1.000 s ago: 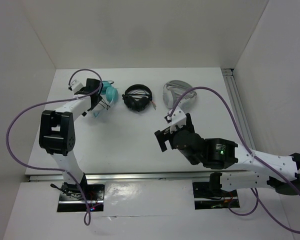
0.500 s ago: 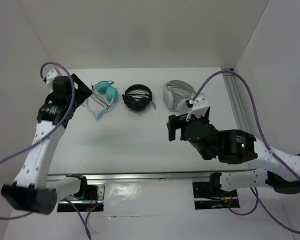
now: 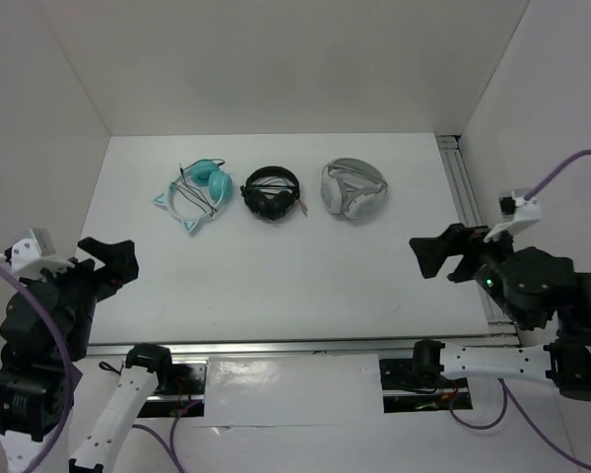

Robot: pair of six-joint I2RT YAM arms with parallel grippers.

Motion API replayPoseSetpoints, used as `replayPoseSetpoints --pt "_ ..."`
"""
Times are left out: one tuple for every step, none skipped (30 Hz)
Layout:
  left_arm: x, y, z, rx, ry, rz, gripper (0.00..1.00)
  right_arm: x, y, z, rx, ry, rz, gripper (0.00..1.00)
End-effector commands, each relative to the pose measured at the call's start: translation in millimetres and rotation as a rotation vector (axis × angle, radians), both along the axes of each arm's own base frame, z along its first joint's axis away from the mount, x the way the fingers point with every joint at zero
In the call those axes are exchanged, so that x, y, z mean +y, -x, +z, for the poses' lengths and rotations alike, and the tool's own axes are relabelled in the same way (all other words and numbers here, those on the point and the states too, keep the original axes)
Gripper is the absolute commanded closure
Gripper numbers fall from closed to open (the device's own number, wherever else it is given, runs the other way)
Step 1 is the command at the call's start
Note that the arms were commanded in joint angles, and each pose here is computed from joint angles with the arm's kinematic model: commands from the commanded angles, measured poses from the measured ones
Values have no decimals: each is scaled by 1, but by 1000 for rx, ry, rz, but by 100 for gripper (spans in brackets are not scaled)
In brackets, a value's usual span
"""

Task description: Wrap the headphones

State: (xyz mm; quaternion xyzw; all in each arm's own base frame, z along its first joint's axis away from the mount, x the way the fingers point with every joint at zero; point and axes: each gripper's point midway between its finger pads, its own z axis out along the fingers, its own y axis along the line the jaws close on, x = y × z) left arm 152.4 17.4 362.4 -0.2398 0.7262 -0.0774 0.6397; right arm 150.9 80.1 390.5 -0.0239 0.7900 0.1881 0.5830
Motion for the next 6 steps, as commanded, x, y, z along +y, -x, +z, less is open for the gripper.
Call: replayPoseSetpoints --pt "-4 16 -5 13 -30 -50 0 -19 5 1 7 -12 -14 1" --pt "-5 18 -10 34 -30 -59 0 -26 6 3 0 -14 -20 1" --pt "-7 20 -9 34 -31 -71 0 -28 6 0 5 2 -20 1" --pt "-8 20 -11 45 -32 -81 0 -30 6 0 5 2 -30 1" --pt "-6 20 -11 45 -34 -72 0 -30 6 0 2 11 -27 1" --pt "-6 21 -14 57 -35 -72 0 -28 7 -1 7 9 -16 1"
